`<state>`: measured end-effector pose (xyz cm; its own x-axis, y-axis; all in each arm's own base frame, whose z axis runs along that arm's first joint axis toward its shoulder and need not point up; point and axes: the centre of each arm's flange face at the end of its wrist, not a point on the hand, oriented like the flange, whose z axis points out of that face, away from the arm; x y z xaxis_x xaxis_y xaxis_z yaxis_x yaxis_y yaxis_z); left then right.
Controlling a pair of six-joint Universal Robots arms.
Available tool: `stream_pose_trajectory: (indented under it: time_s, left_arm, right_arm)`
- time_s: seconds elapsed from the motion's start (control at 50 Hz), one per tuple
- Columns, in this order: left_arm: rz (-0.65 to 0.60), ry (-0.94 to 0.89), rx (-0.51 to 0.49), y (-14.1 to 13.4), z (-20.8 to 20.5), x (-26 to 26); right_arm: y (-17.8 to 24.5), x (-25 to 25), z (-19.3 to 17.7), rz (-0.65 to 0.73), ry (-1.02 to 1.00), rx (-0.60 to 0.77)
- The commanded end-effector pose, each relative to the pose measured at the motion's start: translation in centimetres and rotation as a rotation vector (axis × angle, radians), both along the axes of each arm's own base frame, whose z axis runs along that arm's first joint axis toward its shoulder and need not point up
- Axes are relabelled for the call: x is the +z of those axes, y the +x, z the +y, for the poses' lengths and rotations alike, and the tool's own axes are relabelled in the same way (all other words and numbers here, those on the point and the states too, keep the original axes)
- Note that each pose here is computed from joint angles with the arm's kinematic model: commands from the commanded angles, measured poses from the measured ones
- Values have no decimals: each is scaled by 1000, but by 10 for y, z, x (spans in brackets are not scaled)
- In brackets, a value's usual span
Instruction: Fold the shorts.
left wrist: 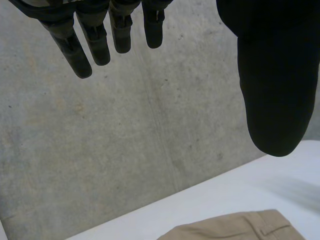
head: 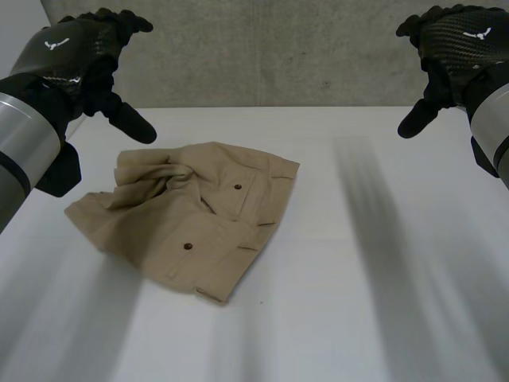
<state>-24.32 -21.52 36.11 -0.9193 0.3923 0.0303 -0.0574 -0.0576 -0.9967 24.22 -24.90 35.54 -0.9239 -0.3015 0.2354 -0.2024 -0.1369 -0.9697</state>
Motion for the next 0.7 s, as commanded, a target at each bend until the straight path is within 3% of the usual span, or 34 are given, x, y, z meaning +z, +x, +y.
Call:
stream_pose_trajectory:
  time_s: [0.02, 0.12, 0.2, 0.3, 0.42, 0.54, 0.7]
  left_arm:
    - [-196, 13, 3, -6, -12, -25]
    - [-439, 45, -8, -5, -11, -63]
    - [-514, 79, -13, 1, -10, -83]
    - [-503, 101, 24, 10, -16, -95]
    - [-401, 131, 157, 41, -40, -109]
    - [-311, 167, 181, 48, -41, -115]
    - [-299, 181, 181, 48, -40, -118]
  right_arm:
    - [7, -19, 3, 182, 17, 74]
    - [11, -39, 10, 262, 58, 140]
    - [24, -59, 29, 272, 113, 243]
    - [45, -95, 45, 251, 238, 333]
    - [77, -130, 57, 113, 374, 423]
    - [114, -156, 74, 22, 410, 564]
    - [152, -193, 89, 29, 445, 659]
